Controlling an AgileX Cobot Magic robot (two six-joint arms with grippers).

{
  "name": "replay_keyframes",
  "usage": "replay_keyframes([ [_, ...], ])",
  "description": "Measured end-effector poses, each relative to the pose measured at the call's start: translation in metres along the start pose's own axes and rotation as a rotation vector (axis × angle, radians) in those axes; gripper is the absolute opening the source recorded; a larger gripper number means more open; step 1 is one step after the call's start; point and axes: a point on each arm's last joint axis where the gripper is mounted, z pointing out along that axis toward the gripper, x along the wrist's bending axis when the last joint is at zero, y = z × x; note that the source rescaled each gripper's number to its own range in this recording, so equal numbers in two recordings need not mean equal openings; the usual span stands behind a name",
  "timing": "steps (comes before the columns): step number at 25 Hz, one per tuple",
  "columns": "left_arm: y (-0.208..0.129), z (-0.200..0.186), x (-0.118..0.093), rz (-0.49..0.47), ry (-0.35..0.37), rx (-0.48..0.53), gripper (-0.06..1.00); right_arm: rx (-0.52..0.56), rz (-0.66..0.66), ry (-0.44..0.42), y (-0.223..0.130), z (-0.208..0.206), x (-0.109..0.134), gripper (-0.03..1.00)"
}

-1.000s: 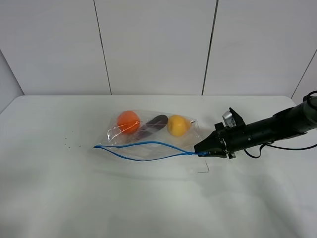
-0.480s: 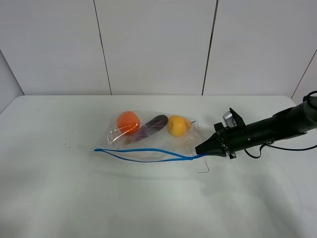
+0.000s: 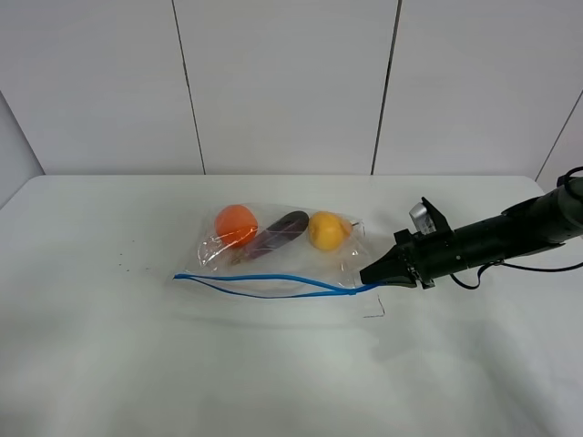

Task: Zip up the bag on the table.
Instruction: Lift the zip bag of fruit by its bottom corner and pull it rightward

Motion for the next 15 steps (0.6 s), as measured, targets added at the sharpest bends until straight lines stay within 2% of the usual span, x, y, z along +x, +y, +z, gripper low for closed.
replay_keyframes([
  [6, 0.0, 0.0, 0.0, 0.0, 0.0, 0.0, 1.0, 0.002, 0.028, 0.004, -0.0002, 0.0, 0.0003, 0.0],
  [15, 0.0, 0.0, 0.0, 0.0, 0.0, 0.0, 1.0, 0.029, 0.061, 0.064, -0.0024, -0.0002, 0.0059, 0.0],
])
